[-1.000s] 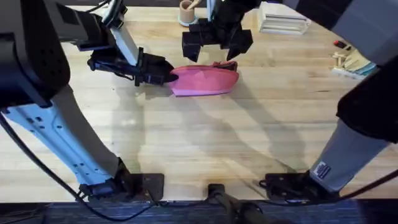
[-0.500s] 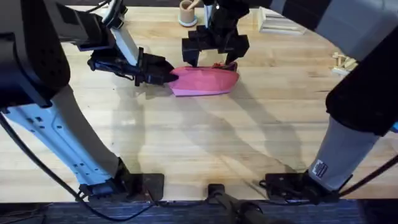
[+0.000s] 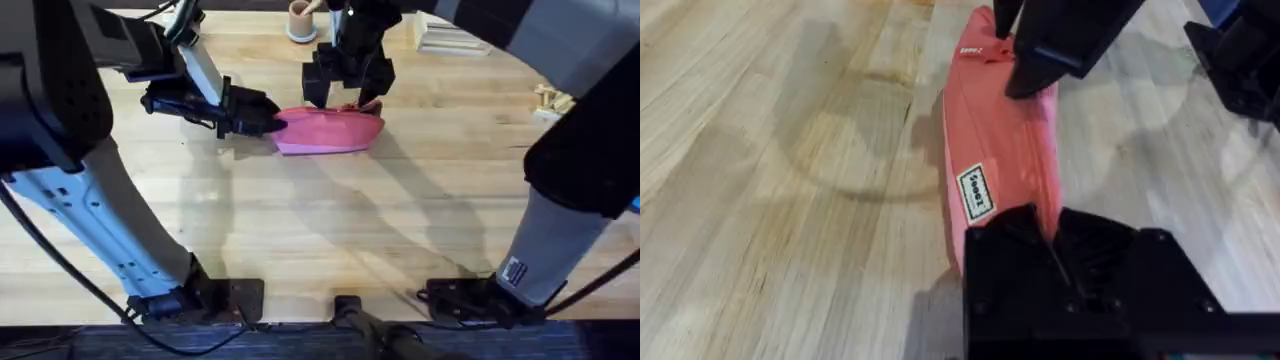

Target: Unzip the bag, pick up the pens from the table one at a time and place them inside, then zip the bag closed.

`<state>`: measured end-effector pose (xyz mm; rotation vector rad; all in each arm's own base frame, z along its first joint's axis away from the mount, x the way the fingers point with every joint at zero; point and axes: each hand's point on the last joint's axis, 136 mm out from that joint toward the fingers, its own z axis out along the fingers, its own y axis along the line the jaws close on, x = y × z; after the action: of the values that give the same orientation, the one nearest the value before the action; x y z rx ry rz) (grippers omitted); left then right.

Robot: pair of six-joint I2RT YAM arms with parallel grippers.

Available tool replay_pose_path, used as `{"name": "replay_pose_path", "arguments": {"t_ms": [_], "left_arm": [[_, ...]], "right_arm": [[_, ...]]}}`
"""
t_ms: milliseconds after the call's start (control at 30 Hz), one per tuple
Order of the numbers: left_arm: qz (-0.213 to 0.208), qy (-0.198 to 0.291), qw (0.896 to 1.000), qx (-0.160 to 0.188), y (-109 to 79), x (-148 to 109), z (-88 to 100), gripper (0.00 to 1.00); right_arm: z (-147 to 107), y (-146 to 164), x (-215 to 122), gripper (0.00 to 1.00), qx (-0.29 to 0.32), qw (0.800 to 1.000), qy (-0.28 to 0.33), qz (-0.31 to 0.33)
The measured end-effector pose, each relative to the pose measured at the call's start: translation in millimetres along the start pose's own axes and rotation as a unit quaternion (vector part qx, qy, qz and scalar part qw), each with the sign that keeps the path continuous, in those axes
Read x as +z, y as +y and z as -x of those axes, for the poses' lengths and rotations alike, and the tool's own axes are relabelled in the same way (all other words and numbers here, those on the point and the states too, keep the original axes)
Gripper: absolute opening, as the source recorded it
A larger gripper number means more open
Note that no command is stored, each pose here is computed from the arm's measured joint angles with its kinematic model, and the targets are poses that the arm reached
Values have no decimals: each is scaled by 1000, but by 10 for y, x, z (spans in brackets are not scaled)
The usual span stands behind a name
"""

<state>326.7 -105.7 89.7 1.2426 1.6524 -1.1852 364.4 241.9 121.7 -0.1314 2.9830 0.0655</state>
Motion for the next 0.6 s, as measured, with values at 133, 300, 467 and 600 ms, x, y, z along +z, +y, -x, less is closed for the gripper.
{"name": "replay_pose_path", "arguments": {"t_ms": [133, 300, 467, 600], "left_arm": [[0, 0, 1000, 0, 0, 0, 0, 41], [0, 0, 1000, 0, 0, 0, 0, 41], [0, 0, 1000, 0, 0, 0, 0, 41], [0, 0, 1000, 0, 0, 0, 0, 41]], "right_arm": [[-7, -4, 2, 633, 0, 1000, 1, -1], [-28, -16, 2, 485, 0, 1000, 6, -3], [-46, -26, 3, 348, -1, 1000, 9, -5], [-51, -29, 3, 281, -1, 1000, 10, -6]]}}
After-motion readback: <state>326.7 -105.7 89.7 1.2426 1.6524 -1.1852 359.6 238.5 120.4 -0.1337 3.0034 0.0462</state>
